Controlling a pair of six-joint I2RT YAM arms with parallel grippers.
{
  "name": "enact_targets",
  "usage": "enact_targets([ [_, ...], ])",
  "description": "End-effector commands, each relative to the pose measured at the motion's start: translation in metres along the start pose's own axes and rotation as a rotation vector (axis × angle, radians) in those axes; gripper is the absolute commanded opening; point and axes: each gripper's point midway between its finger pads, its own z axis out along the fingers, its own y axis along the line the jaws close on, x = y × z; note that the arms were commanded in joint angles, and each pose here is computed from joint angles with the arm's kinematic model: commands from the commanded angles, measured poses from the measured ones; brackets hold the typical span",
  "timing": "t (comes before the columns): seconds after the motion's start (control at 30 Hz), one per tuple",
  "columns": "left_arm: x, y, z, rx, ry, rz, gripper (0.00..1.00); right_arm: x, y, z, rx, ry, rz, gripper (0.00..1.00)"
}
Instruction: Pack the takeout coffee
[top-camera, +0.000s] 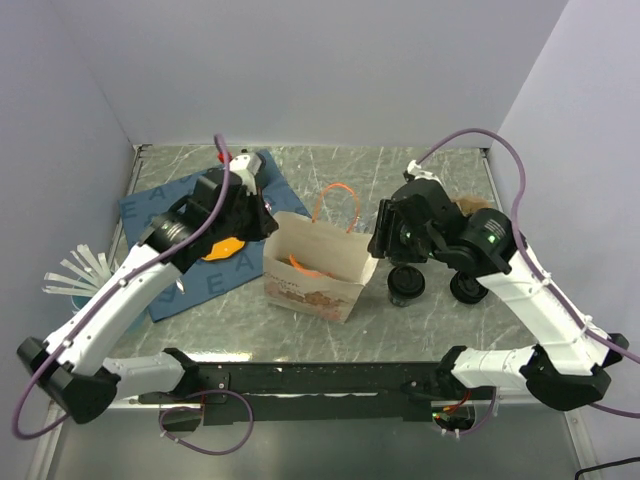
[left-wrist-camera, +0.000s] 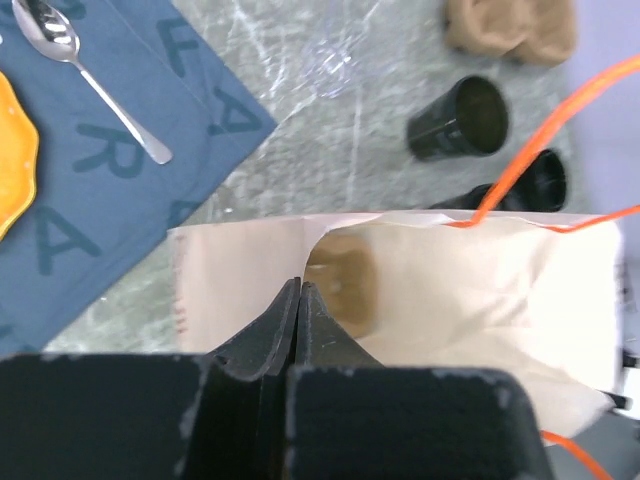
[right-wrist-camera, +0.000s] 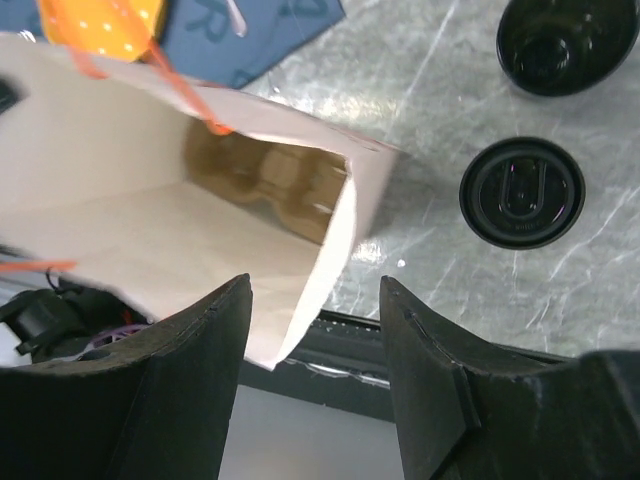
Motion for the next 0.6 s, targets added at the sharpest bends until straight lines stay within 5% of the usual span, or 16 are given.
enact_targets([
  [0.0, -0.016, -0.016, -0.012, 0.074, -0.091, -0.093, 0.01, -0.004, 0.003, 0.015, 0.006, 0.009, 0.035, 0.61],
  [0.37, -0.012, -0.019, -0.02, 0.135, -0.132, -0.09, 0.01, 0.008, 0.002, 0.052, 0.05, 0.076, 0.025, 0.46],
  [0.47, -0.017, -0.021, -0.022, 0.147, -0.162, -0.079, 0.01, 0.001, 0.002, 0.053, 0.048, 0.047, -0.01, 0.11],
  [0.57, -0.03, -0.025, -0.028, 0.158, -0.207, -0.044, 0.01, -0.017, 0.004, 0.051, 0.05, -0.016, -0.065, 0.0],
])
